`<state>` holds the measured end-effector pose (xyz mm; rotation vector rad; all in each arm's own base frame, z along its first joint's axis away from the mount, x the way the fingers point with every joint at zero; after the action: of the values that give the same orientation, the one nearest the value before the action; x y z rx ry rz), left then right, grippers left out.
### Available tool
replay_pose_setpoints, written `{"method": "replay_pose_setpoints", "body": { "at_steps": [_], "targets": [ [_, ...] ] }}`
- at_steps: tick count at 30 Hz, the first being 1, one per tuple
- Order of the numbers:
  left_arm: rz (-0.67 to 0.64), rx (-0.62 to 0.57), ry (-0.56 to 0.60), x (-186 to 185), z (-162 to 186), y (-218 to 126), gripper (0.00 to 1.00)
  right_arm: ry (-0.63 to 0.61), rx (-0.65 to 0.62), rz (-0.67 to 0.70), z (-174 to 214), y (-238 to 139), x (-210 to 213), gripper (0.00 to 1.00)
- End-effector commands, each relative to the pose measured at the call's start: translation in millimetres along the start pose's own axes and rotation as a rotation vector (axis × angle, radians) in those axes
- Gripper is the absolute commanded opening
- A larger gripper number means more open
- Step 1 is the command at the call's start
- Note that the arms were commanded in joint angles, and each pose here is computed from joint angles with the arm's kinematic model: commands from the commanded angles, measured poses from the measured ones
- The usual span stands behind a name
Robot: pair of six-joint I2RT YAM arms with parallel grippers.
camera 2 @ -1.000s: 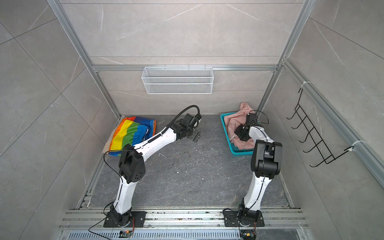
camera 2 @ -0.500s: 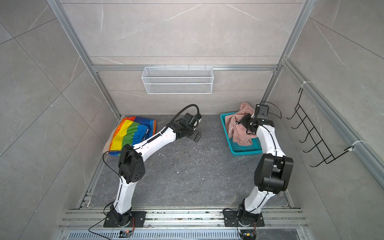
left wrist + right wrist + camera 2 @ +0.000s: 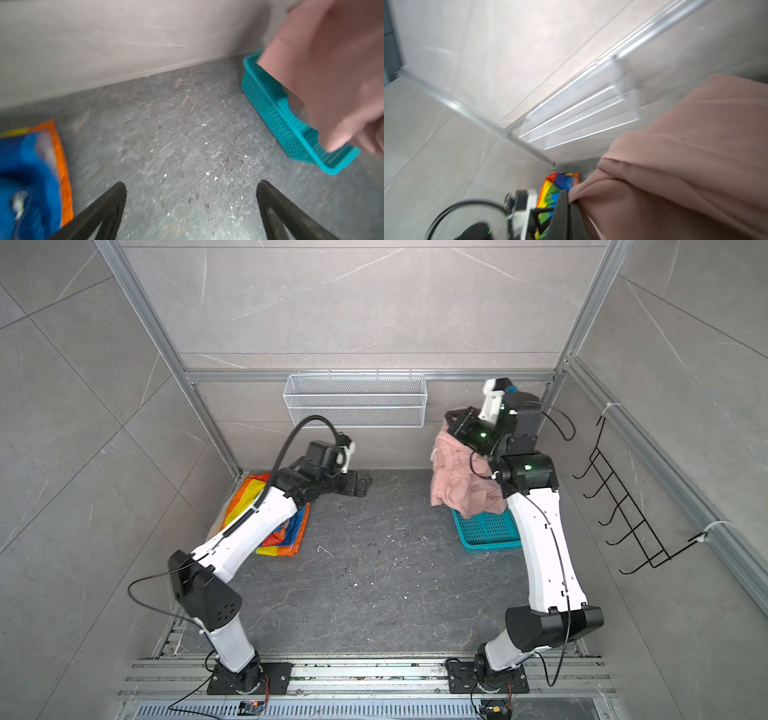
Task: Fold and stack the shorts
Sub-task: 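Grasp the pink shorts in the teal basket with the right gripper and lift, then lay the pink shorts on the table beside the basket with the right gripper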
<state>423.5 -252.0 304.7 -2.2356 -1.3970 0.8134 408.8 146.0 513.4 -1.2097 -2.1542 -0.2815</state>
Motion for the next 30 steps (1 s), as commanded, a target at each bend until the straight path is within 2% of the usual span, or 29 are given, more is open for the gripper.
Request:
{"method": "replay_pose_setpoints", "body": {
  "at_steps": [1, 3, 5, 7, 11, 12, 15, 19, 24, 30],
  "targets": [
    [0.059, 0.032, -0.211, 19, 16, -14, 1.0, 0.071, 0.197, 0.017, 78, 38, -9, 0.0],
    [0.05, 0.051, -0.274, 33, 34, -21, 1.0, 0.128, 0.251, 0.099, 131, 56, -47, 0.0],
    [0.094, 0.085, -0.391, 47, 59, -24, 1.0, 0.183, 0.297, 0.168, 177, 65, -88, 0.02],
    [0.165, 0.144, -0.489, 50, 83, -24, 1.0, 0.199, 0.38, 0.211, 212, 70, -112, 0.14],
    [0.181, 0.223, -0.533, 51, 131, -29, 1.0, 0.212, 0.461, 0.18, 247, 64, -112, 0.44],
    [0.182, 0.235, -0.545, 52, 142, -29, 1.0, 0.194, 0.47, 0.184, 252, 58, -111, 0.49],
    [0.186, 0.252, -0.584, 55, 169, -32, 1.0, 0.165, 0.498, 0.233, 271, 30, -118, 0.76],
    [0.188, 0.267, -0.604, 54, 189, -34, 1.0, 0.164, 0.537, 0.287, 303, -6, -138, 0.98],
    [0.191, 0.289, -0.615, 51, 195, -23, 1.0, 0.166, 0.593, 0.365, 346, -26, -173, 0.99],
    [0.237, 0.326, -0.616, 34, 190, 1, 1.0, 0.168, 0.658, 0.447, 382, -17, -209, 0.86]
  ]
}}
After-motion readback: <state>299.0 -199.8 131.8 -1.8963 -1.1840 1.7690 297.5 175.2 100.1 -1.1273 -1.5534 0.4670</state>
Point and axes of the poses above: each gripper's point midway between its finger pads, its own y axis out along the fingers, its own x axis along the line the jaws close on, z = x × y, the point moved 1 cm from there along -y, back along the fingers, and after that the axes turned 3 degrees about -y, right-handed, at the moved point
